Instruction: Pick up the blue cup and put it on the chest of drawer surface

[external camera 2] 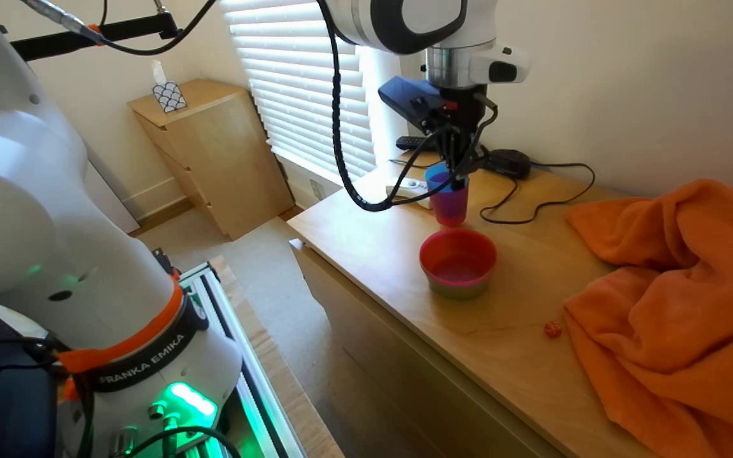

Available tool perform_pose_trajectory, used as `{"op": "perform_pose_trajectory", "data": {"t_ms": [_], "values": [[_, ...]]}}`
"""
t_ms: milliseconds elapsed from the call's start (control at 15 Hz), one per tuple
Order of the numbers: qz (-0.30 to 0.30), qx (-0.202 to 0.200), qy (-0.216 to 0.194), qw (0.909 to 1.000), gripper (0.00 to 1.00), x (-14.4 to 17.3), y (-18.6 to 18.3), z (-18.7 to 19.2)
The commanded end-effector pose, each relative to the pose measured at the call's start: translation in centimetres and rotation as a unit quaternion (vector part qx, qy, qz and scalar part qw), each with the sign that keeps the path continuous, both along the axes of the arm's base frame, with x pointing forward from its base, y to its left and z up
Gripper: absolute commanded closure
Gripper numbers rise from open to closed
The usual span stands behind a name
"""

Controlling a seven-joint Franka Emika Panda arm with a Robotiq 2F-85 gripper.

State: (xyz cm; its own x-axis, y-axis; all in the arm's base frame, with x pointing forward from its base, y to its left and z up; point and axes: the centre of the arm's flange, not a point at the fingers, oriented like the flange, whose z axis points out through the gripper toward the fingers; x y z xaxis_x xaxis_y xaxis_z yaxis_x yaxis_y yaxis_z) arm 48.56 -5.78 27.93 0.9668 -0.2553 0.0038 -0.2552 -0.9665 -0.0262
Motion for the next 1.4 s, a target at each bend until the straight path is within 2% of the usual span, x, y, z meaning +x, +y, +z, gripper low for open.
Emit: {"op": "perform_pose_trajectory", "data": {"t_ms": [0, 67, 200, 267, 333, 467, 800, 1000, 1133, 1267, 1333], "values": [[0.017, 0.003, -0.007, 0.9998, 0.99, -0.8, -0.4, 2.1], [0.001, -0.021, -0.015, 0.9997, 0.99, -0.8, -0.3, 2.2], [0.023, -0.014, -0.016, 0.9995, 0.99, -0.8, -0.3, 2.5], [0.002, -0.08, -0.03, 0.9964, 0.99, -0.8, -0.4, 2.6], [0.03, -0.054, -0.024, 0.9978, 0.99, -0.9, -0.2, 2.8], [0.031, -0.052, -0.018, 0.998, 0.99, -1.0, -0.1, 2.8], [0.064, -0.006, -0.028, 0.9975, 0.99, -1.9, 0.6, 5.2], [0.064, -0.014, -0.051, 0.9965, 0.99, -3.1, 0.3, 8.7], [0.049, -0.029, -0.078, 0.9953, 0.99, -3.9, -0.1, 11.1], [-0.001, -0.049, -0.108, 0.993, 0.99, -3.8, -1.5, 12.6], [-0.036, -0.046, -0.115, 0.9917, 0.99, -3.2, -2.7, 12.7]]}}
